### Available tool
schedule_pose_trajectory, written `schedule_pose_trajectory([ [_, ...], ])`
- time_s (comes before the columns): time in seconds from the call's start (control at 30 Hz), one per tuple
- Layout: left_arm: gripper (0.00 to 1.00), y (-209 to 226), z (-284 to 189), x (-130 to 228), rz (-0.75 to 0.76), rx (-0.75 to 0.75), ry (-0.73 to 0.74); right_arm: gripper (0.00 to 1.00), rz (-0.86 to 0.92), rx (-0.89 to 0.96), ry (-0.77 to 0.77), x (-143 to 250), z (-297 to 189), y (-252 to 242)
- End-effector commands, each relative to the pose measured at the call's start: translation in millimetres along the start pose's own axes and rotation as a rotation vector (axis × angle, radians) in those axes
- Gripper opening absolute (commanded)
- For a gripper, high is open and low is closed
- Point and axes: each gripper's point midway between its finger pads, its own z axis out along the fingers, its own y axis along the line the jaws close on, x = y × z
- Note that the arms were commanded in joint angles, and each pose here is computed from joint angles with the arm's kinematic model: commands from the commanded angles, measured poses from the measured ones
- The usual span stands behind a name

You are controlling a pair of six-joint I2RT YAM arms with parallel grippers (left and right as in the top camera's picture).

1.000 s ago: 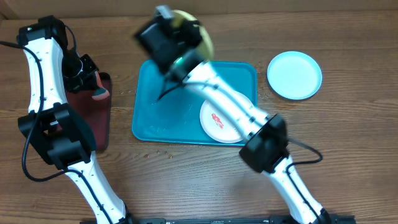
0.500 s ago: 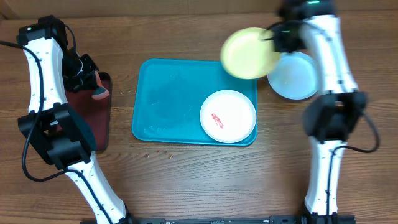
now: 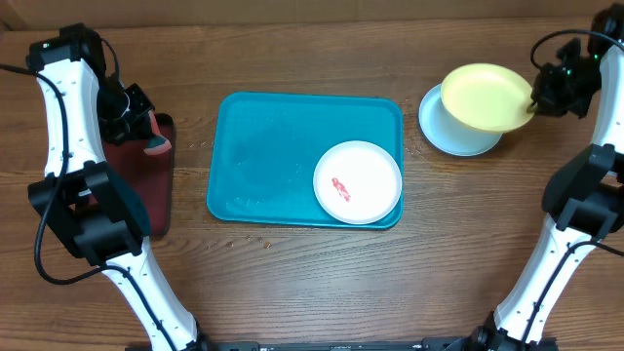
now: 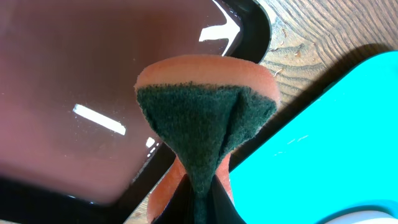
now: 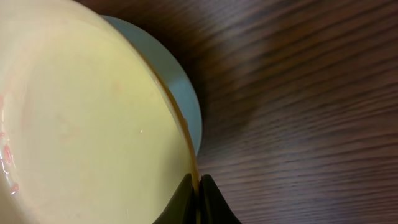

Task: Clean dirty plates on tray and stack at the side
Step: 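Stack the yellow plate onto the light blue plate with the right gripper, then reach the right gripper to the rim of the white stained plate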

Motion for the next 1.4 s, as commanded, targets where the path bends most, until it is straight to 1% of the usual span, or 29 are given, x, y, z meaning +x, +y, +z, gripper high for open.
schedule_pose_trajectory([
  [0.0, 0.04, -5, -17, -1, 0.035, 0.013, -0.048, 0.04, -0.033, -0.03, 0.0, 7, -2, 9],
  [0.23, 0.04, -5, -17, -1, 0.035, 0.013, -0.048, 0.04, -0.035, -0.028, 0.056, 16, 30, 9],
  [0.27, 0.04, -5, -17, -2, 0.035, 0.014, -0.051, 0.07, -0.036, -0.027, 0.061, 17, 31, 10],
  [0.3, 0.04, -5, -18, -3, 0.035, 0.014, -0.053, 0.13, -0.039, -0.028, 0.064, 18, 31, 11],
  [0.33, 0.04, -6, -18, -3, 0.036, 0.016, -0.056, 0.24, -0.042, -0.027, 0.068, 19, 32, 13],
  [0.37, 0.04, -6, -18, -4, 0.037, 0.017, -0.058, 0.41, -0.049, -0.027, 0.069, 20, 32, 16],
  [0.4, 0.04, -6, -18, -4, 0.037, 0.017, -0.058, 0.45, -0.052, -0.027, 0.069, 20, 33, 17],
  [0.53, 0.04, -6, -18, -4, 0.037, 0.017, -0.058, 0.49, -0.075, -0.078, 0.058, 19, 28, 38],
  [0.63, 0.04, -6, -18, -4, 0.037, 0.017, -0.058, 0.49, -0.111, -0.102, 0.038, 21, 6, 60],
  [0.73, 0.04, -6, -18, -4, 0.037, 0.016, -0.057, 0.53, -0.179, -0.107, 0.006, 26, -16, 84],
  [0.77, 0.04, -6, -18, -4, 0.037, 0.016, -0.057, 0.56, -0.228, -0.111, -0.001, 29, -21, 96],
  [0.83, 0.04, -6, -18, -4, 0.037, 0.016, -0.057, 0.72, -0.326, -0.118, -0.002, 39, -26, 118],
  [0.87, 0.04, -6, -18, -4, 0.037, 0.016, -0.058, 0.76, -0.385, -0.124, 0.006, 44, -25, 130],
  [1.0, 0.04, -6, -18, -4, 0.037, 0.016, -0.058, 0.72, -0.716, -0.14, 0.058, 75, -5, 177],
  [1.13, 0.04, -6, -18, -4, 0.046, 0.016, -0.058, 0.72, -0.952, -0.138, 0.114, 108, 22, 216],
  [1.23, 0.04, -6, -18, -3, 0.059, 0.015, -0.057, 0.72, -1.029, -0.069, 0.147, 123, 47, 226],
  [1.37, 0.04, -6, -18, -3, 0.059, 0.016, -0.056, 0.72, -1.088, 0.009, 0.203, 142, 81, 226],
])
